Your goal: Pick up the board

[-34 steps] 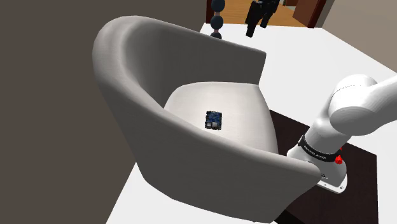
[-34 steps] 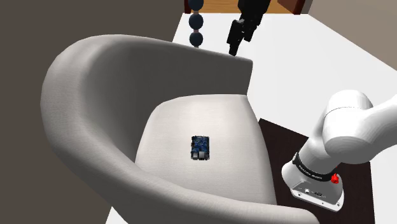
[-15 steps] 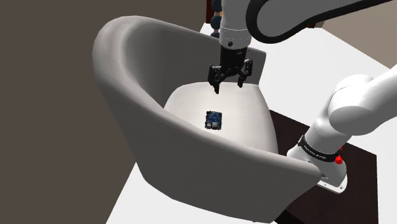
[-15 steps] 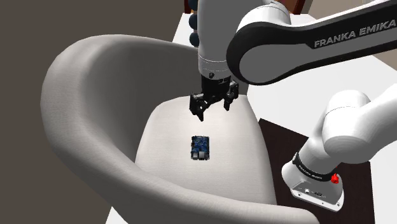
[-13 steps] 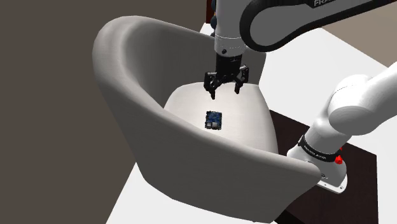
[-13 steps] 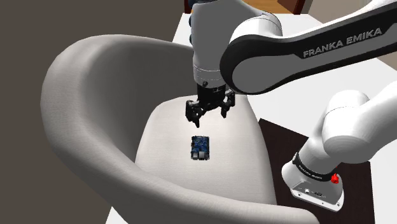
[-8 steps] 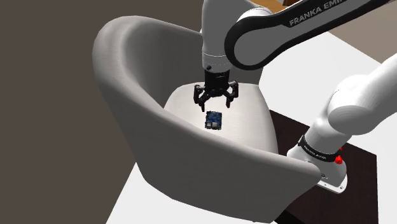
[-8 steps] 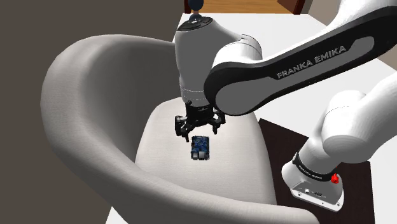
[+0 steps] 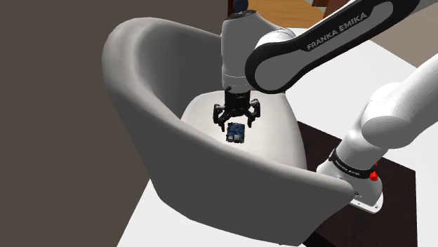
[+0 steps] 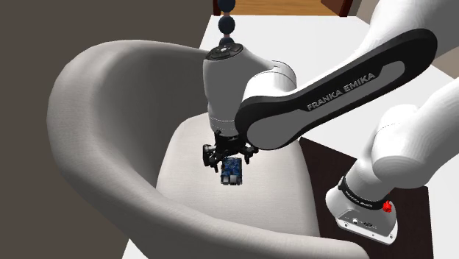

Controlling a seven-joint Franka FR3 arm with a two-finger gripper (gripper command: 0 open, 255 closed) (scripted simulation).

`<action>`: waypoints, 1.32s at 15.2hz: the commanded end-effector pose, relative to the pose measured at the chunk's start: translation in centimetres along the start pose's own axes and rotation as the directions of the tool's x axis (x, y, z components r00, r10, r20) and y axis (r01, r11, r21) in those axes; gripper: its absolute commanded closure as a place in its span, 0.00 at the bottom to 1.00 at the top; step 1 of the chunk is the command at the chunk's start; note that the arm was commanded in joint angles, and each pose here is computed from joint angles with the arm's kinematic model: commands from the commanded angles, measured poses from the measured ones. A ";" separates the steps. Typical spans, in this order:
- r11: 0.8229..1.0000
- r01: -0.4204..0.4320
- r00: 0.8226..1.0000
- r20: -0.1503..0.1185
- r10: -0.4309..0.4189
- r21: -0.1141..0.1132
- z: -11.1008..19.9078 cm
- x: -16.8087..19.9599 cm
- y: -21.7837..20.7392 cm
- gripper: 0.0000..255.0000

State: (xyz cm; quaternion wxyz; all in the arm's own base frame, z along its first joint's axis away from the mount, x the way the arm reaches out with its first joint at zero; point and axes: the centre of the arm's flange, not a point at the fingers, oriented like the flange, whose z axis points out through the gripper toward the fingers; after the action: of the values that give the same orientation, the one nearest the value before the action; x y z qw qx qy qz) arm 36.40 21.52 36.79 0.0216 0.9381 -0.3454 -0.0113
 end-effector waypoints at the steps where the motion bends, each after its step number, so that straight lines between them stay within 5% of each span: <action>1: 1.000 0.000 1.000 0.000 0.000 0.000 0.2 0.0 0.0 1.00; 10: 1.000 0.000 1.000 0.000 0.000 0.000 0.2 -0.1 0.0 1.00; 20: 1.000 0.000 1.000 0.000 0.000 0.000 -5.1 -0.1 0.2 1.00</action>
State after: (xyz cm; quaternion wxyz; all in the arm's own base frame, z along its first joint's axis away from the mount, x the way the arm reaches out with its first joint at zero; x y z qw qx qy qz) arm 36.39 21.60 41.35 0.0213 0.9381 -0.3454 -0.0109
